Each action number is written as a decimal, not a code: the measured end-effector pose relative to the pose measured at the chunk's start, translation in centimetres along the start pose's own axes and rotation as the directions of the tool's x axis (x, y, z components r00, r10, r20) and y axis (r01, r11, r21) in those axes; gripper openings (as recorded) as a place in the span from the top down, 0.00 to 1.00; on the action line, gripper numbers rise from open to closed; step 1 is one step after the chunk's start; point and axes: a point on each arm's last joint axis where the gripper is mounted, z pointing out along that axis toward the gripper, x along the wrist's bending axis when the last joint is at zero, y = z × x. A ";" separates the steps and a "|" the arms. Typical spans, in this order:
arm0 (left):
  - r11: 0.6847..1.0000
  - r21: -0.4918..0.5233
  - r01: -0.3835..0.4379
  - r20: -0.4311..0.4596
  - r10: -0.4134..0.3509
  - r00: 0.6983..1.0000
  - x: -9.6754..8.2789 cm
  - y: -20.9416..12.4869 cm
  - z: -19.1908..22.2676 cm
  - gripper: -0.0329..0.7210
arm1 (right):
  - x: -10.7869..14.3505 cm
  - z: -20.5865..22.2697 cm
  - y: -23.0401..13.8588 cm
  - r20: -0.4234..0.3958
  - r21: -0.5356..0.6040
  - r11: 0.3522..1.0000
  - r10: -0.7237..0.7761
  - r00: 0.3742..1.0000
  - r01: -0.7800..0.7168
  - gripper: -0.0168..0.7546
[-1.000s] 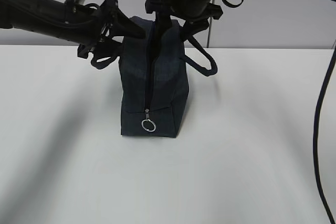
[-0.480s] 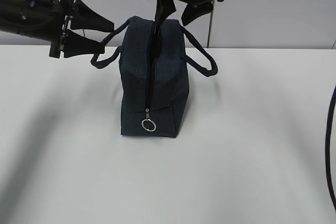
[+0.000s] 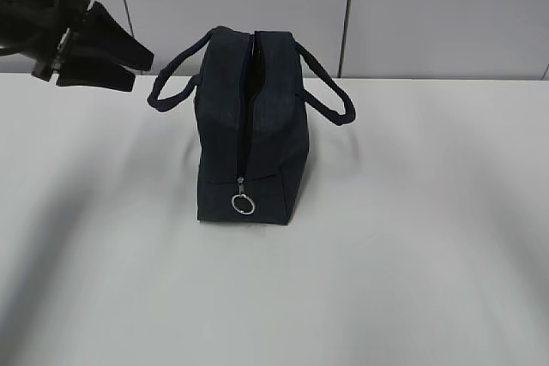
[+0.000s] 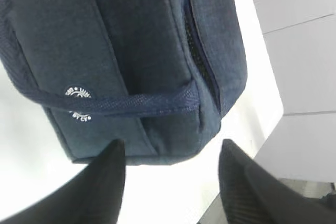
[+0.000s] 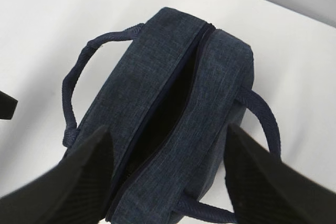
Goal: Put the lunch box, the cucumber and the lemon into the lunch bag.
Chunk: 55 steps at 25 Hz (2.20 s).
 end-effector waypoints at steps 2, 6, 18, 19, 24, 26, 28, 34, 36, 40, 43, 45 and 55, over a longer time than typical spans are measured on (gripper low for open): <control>0.999 0.013 -0.036 -0.039 0.036 0.999 -0.8 -0.2 -0.8 0.45 | 0.7 -1.0 0.0 0.019 -0.012 0.999 -0.029 0.999 0.030 0.34; 0.996 0.045 -0.076 -0.117 0.081 0.990 -1.8 -0.7 -2.1 0.48 | 1.9 -3.0 -0.8 0.108 -0.003 0.995 -0.102 0.989 0.103 0.34; 0.990 0.031 -0.138 -0.163 0.141 0.976 -4.6 -1.3 -4.4 0.50 | 2.0 -6.7 -6.8 0.146 0.062 0.990 -0.137 0.980 0.129 0.34; 0.990 0.028 -0.141 -0.165 0.143 0.976 -4.8 -1.4 -4.6 0.50 | 2.0 -7.1 -7.6 0.146 0.034 0.990 -0.138 0.980 0.134 0.34; 0.989 0.020 -0.145 -0.173 0.146 0.974 -5.5 -1.5 -5.1 0.50 | 1.9 -10.3 -12.0 0.147 -0.175 0.970 -0.143 0.979 0.168 0.34; 0.989 0.016 -0.146 -0.174 0.147 0.974 -5.7 -1.5 -5.2 0.51 | 1.7 -11.1 -14.2 0.146 -0.216 0.961 -0.145 0.979 0.174 0.34; 0.988 0.013 -0.152 -0.176 0.151 0.973 -5.9 -1.6 -5.4 0.51 | 1.5 -11.3 -16.6 0.145 -0.232 0.957 -0.146 0.979 0.177 0.34; 0.985 -0.005 -0.175 -0.182 0.171 0.968 -7.0 -1.8 -6.2 0.51 | 0.7 -10.3 -22.5 0.135 -0.251 0.952 -0.145 0.980 0.175 0.34; 0.983 -0.013 -0.184 -0.184 0.178 0.967 -7.4 -1.9 -6.4 0.51 | 0.6 -9.8 -23.1 0.134 -0.241 0.955 -0.146 0.980 0.175 0.34; 0.985 -0.022 -0.169 -0.185 0.162 0.969 -7.8 -2.0 -6.7 0.52 | 0.6 -8.7 -23.0 0.127 -0.244 0.955 -0.140 0.982 0.167 0.34; 0.985 -0.036 -0.168 -0.187 0.158 0.970 -8.4 -2.2 -7.1 0.52 | 0.4 -7.0 -23.5 0.109 -0.303 0.942 -0.118 0.987 0.146 0.34; 0.984 -0.044 -0.171 -0.188 0.160 0.969 -8.8 -2.3 -7.4 0.52 | 0.2 -5.8 -24.5 0.109 -0.383 0.911 -0.118 0.987 0.151 0.34; 0.980 -0.060 -0.192 -0.190 0.177 0.966 -9.9 -2.7 -8.1 0.53 | 0.2 -1.7 -29.7 0.051 -0.582 0.783 -0.233 0.971 0.218 0.34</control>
